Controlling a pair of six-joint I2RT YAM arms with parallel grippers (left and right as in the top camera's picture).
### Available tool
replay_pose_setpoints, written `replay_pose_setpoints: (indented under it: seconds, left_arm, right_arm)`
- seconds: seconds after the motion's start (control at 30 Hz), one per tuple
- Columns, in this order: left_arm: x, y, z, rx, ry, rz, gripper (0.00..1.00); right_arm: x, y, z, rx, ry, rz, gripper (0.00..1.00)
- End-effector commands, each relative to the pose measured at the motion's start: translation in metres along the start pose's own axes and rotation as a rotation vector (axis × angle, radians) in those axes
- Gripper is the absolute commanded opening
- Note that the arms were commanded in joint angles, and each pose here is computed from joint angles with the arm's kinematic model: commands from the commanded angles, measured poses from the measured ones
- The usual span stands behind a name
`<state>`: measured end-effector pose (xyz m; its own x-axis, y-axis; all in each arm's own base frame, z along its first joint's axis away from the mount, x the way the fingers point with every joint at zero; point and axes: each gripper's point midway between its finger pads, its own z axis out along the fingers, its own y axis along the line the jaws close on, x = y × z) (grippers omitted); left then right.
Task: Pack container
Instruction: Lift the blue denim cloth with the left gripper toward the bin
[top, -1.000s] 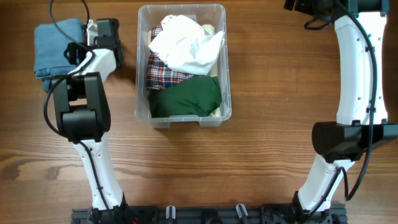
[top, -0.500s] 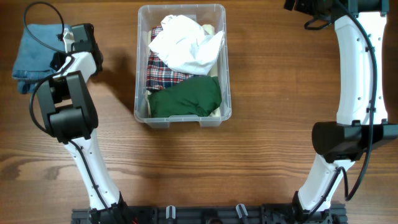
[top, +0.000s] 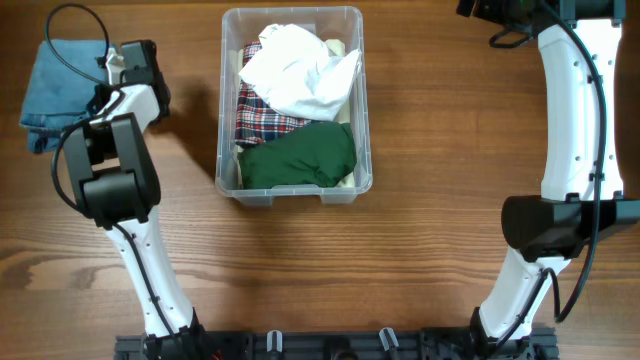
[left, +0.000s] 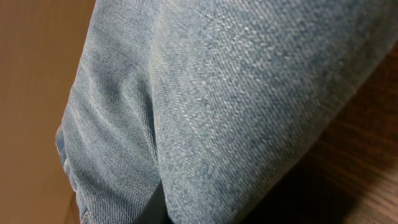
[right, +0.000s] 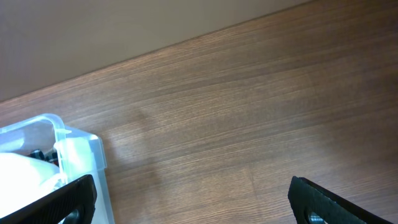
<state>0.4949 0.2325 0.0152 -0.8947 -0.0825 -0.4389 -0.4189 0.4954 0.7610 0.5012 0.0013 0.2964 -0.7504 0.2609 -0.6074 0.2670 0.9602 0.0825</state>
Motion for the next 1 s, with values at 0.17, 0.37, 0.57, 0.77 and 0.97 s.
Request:
replay_pose_setpoints:
  seconds: [0.17,0.37,0.57,0.77,0.97]
  left_arm:
    - [-0.035,0.023,-0.064,0.042,-0.098,-0.096,0.04]
    - [-0.059,0.059,-0.117,0.139,-0.157,-0.22,0.04]
    - [-0.064,0.08,-0.164,0.363,-0.163,-0.318,0.04]
    - [-0.053,0.071,-0.204,0.632,-0.119,-0.315,0.04]
    - [-0.039,0.069,-0.261,0.936,-0.093,-0.277,0.04]
  right_arm:
    - [0.001,-0.001,0.005,0.012,0.007,0.011,1.0]
    - [0.001,-0.001,0.005,0.012,0.007,0.011,1.0]
    - [0.001,-0.001,0.005,0.012,0.006,0.011,1.0]
    - [0.001,-0.001,0.005,0.012,0.007,0.011,1.0]
    - [0.001,-0.001,0.005,0.012,0.007,0.01,1.0]
